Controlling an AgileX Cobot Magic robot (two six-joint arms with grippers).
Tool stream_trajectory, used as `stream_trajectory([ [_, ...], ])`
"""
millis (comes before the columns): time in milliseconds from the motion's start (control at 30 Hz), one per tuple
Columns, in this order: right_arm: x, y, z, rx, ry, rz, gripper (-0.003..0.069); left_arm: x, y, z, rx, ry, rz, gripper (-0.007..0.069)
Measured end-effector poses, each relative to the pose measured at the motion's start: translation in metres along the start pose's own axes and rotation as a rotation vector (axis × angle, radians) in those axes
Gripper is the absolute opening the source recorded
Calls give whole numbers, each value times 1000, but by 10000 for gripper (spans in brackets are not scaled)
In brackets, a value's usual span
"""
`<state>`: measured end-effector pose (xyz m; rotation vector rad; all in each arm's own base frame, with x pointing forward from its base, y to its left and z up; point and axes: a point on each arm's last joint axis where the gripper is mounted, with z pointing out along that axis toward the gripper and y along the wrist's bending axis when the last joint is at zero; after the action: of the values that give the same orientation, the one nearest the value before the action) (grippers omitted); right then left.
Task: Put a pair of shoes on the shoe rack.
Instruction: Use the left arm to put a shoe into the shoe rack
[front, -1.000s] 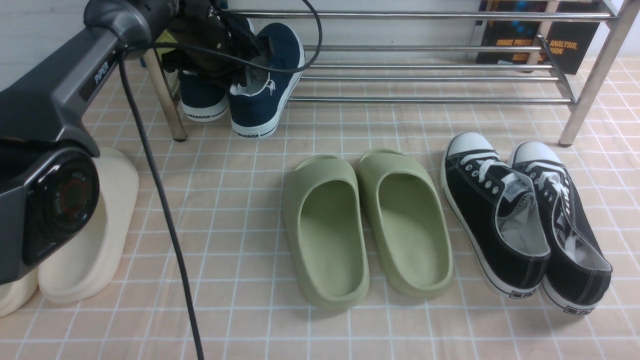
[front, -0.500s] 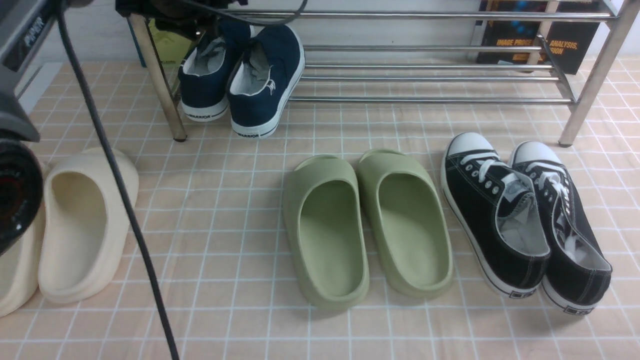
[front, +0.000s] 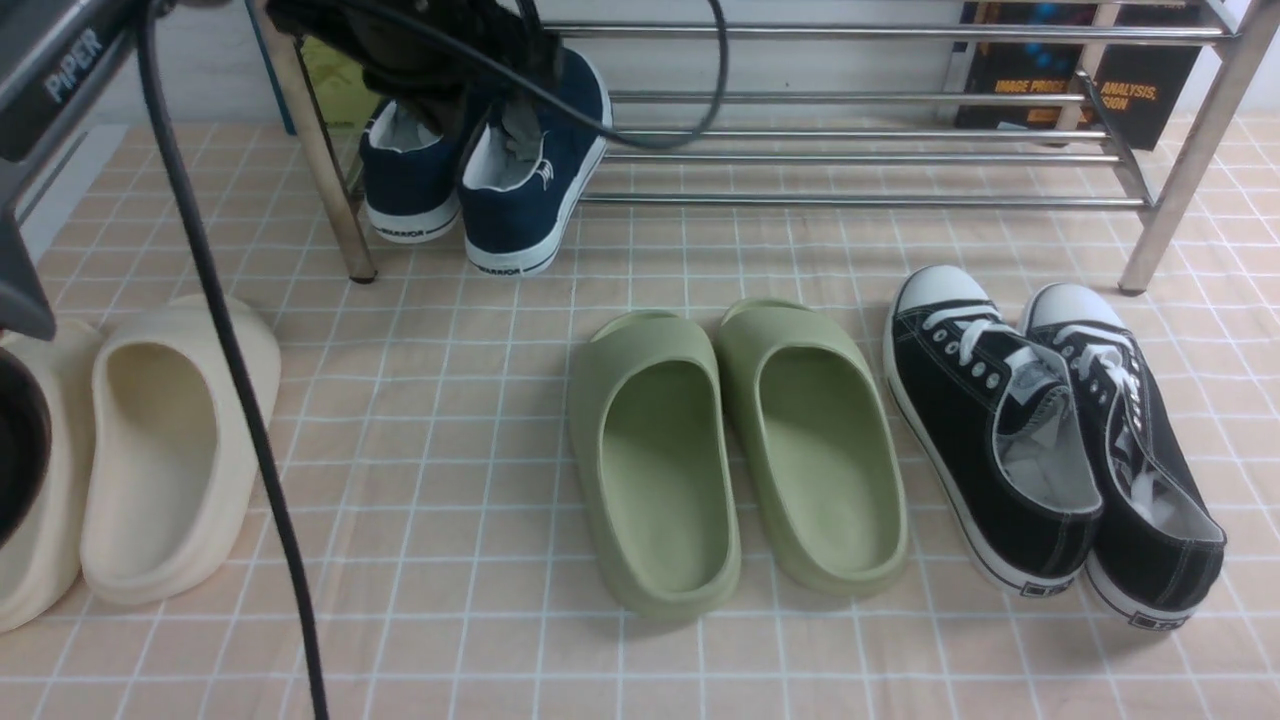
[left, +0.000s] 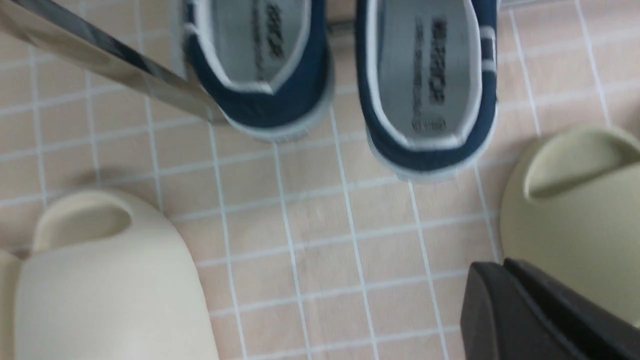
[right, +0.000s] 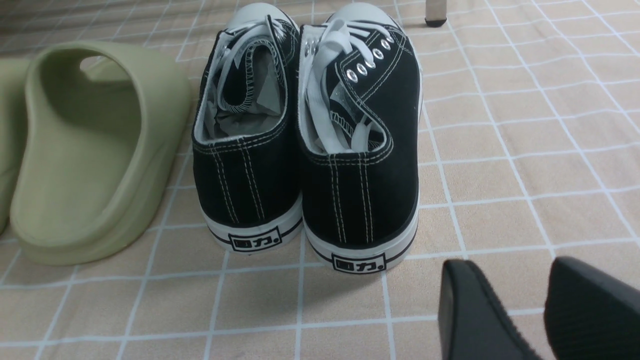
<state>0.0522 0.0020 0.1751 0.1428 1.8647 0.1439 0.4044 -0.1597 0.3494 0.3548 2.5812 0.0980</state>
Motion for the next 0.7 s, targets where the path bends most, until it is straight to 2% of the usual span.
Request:
stream_trajectory([
  [67, 0, 0, 0, 0, 0, 0, 239, 14, -6, 22, 2, 68, 19, 29],
  [233, 0, 0, 0, 0, 0, 0, 239, 36, -13, 76, 22, 64, 28, 29],
  [467, 0, 0, 0, 0, 0, 0, 239, 28, -23, 116, 71, -91, 11, 29],
  [700, 0, 0, 0, 0, 0, 0, 239, 24, -15, 134, 90, -64, -61, 29],
])
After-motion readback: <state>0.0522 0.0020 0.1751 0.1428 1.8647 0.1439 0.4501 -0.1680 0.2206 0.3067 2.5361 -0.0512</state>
